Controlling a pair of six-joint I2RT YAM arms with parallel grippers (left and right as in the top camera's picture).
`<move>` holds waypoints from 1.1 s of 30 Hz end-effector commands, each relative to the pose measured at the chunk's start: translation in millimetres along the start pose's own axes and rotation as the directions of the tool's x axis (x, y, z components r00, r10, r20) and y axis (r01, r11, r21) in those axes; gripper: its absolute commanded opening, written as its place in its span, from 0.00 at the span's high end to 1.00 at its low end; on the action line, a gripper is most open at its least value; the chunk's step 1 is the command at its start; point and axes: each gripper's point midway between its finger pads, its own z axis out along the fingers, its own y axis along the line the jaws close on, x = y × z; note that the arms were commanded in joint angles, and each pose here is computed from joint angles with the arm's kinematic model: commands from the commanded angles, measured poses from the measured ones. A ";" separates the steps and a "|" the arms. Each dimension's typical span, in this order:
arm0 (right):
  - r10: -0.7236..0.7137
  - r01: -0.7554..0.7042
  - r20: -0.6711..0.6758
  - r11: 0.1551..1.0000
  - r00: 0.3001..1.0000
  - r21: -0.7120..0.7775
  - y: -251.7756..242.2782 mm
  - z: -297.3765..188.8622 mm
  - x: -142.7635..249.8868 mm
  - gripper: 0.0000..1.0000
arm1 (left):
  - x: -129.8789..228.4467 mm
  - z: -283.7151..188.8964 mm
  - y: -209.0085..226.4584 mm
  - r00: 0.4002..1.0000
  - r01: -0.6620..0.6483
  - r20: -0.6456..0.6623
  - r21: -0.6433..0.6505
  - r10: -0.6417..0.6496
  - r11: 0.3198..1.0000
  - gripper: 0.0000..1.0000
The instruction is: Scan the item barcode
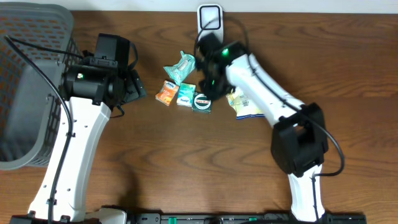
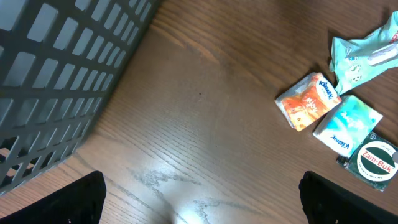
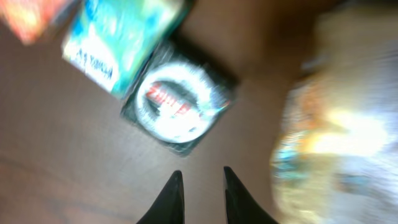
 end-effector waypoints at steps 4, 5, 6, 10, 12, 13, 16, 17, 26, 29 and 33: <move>0.089 -0.096 0.089 0.993 0.992 0.074 -54.0 -48.5 -19.2 0.99 | -0.4 2.3 3.1 1.000 0.010 -0.002 -0.018 -0.010 1.000 0.02; 0.102 -0.108 0.076 0.991 0.992 0.083 -60.9 -49.2 -15.2 0.98 | -0.3 2.3 3.2 1.000 0.010 -0.002 -0.018 -0.010 1.000 0.02; 0.106 -0.113 0.076 0.990 0.991 0.089 -63.5 -49.3 -14.8 0.99 | -0.3 2.3 3.2 1.000 0.010 -0.002 -0.018 -0.010 1.000 0.02; 0.234 -0.248 0.107 0.957 0.966 0.150 -98.4 -56.8 -12.5 0.99 | -0.4 2.3 3.2 1.000 0.010 -0.002 -0.018 -0.010 1.000 0.02; 0.332 -0.351 0.138 0.925 0.933 0.143 -117.4 -62.5 -13.1 0.98 | -0.4 2.3 3.2 1.000 0.010 -0.002 -0.018 -0.010 1.000 0.02; 0.355 -0.374 0.145 0.916 0.924 0.143 -124.0 -63.5 -12.5 0.97 | -0.4 2.3 3.2 1.000 0.010 -0.002 -0.018 -0.010 1.000 0.02; 0.419 -0.438 0.140 0.886 0.897 0.151 -153.2 -66.9 -1.7 0.96 | -0.4 2.3 3.2 1.000 0.010 -0.002 -0.018 -0.010 1.000 0.02; 0.428 -0.446 0.137 0.882 0.893 0.153 -157.3 -67.0 0.5 0.98 | -0.3 2.3 3.2 1.000 0.010 -0.002 -0.018 -0.010 1.000 0.02; 0.489 -0.503 0.124 0.854 0.863 0.132 -190.0 -63.1 15.2 0.99 | -0.4 2.3 3.2 1.000 0.010 -0.002 -0.018 -0.010 1.000 0.03; 0.489 -0.498 0.107 0.862 0.866 0.090 -182.1 -52.7 14.2 0.99 | -0.3 2.3 3.2 1.000 0.010 -0.002 -0.018 -0.010 1.000 0.03; 0.476 -0.477 0.045 0.879 0.878 0.021 -158.2 -26.1 19.3 0.99 | -0.4 2.3 3.1 1.000 0.010 -0.002 -0.018 -0.010 1.000 0.02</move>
